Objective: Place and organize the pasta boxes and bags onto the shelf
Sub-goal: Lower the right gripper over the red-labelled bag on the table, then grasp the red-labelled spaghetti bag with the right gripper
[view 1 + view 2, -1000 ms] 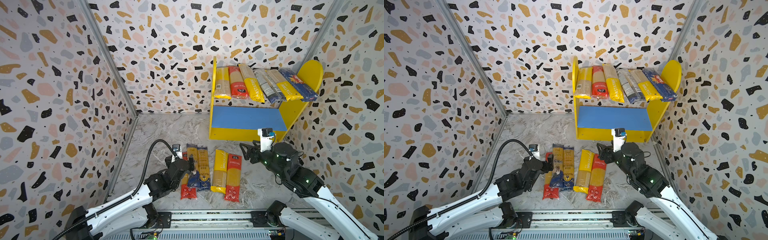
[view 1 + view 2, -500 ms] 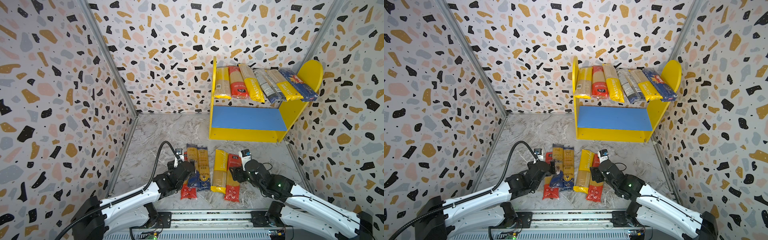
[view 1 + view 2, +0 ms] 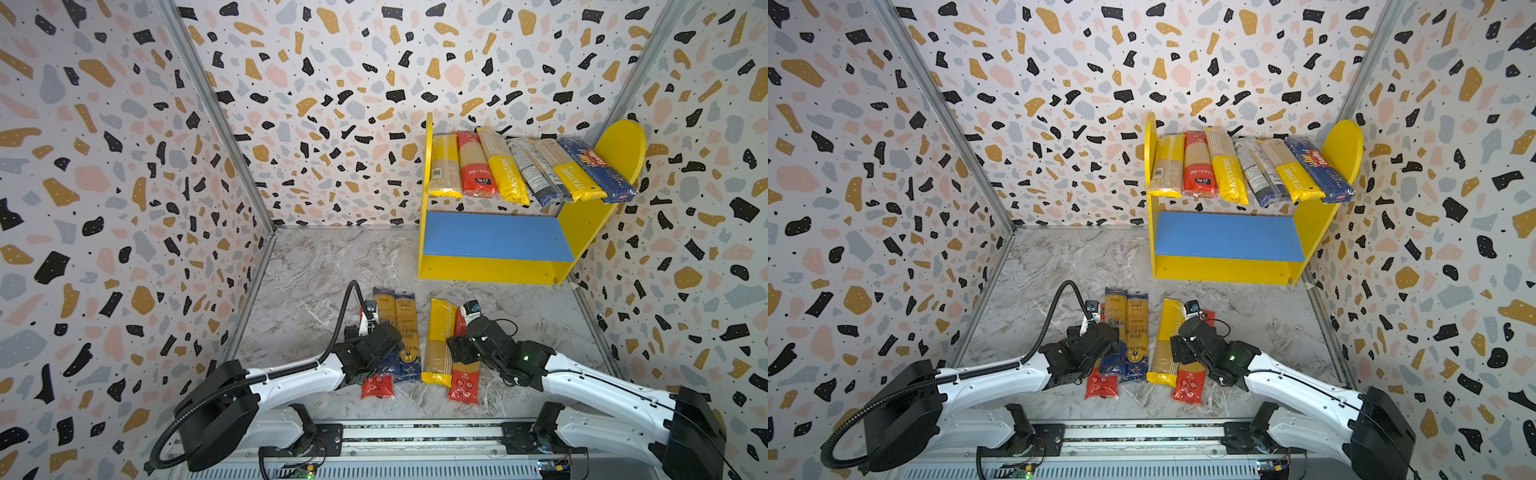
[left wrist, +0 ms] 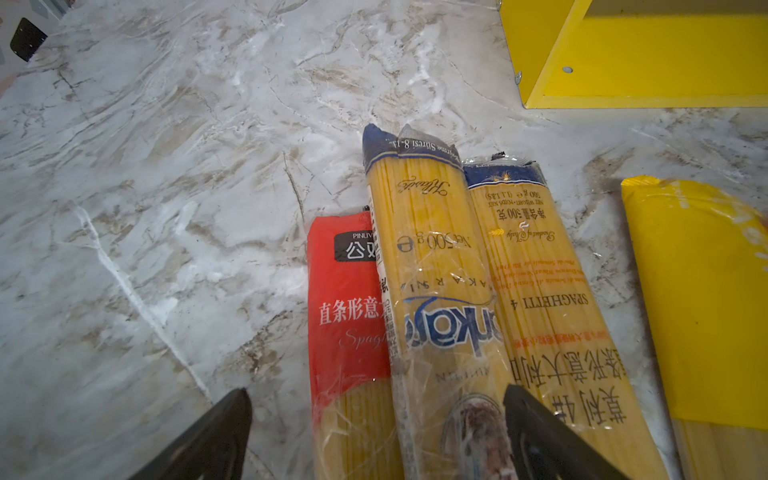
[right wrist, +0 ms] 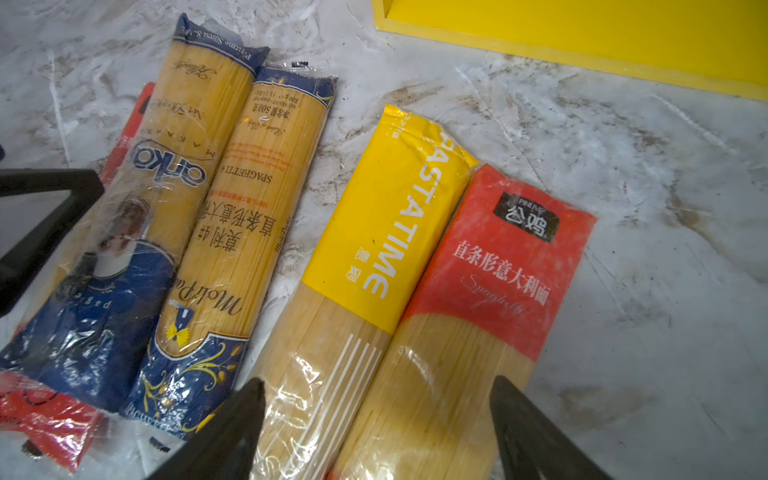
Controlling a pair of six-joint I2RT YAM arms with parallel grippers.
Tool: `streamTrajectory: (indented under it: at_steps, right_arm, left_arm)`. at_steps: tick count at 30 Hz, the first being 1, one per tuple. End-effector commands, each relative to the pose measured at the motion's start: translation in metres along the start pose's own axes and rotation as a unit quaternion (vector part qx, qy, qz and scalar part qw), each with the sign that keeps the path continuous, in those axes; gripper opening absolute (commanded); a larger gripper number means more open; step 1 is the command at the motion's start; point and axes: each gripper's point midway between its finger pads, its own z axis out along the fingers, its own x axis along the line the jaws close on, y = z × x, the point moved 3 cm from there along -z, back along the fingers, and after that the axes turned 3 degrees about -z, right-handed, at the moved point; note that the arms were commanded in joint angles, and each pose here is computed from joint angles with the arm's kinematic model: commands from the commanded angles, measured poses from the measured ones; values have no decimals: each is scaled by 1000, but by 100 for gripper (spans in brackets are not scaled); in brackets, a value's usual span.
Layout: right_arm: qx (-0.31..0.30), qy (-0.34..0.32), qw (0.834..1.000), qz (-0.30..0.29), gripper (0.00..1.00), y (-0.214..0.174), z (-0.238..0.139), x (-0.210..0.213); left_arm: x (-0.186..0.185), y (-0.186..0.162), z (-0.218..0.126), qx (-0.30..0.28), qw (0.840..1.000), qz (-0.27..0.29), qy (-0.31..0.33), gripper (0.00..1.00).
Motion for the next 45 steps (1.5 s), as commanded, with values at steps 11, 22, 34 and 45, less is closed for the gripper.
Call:
streamTrajectory:
  at_steps: [11, 22, 34, 45]
  right_arm:
    - [32, 14, 999, 29, 93, 5, 19, 27]
    - [137, -138, 979, 57, 94, -55, 2, -2]
    - [185, -115, 970, 105, 94, -104, -1, -5]
    - [222, -76, 963, 134, 93, -123, 21, 14]
  left_arm:
    - [17, -16, -11, -4, 998, -51, -34, 94]
    - [20, -17, -17, -15, 997, -59, -56, 94]
    - [6, 4, -23, -28, 996, -47, -73, 94]
    - [12, 11, -31, -38, 996, -47, -68, 94]
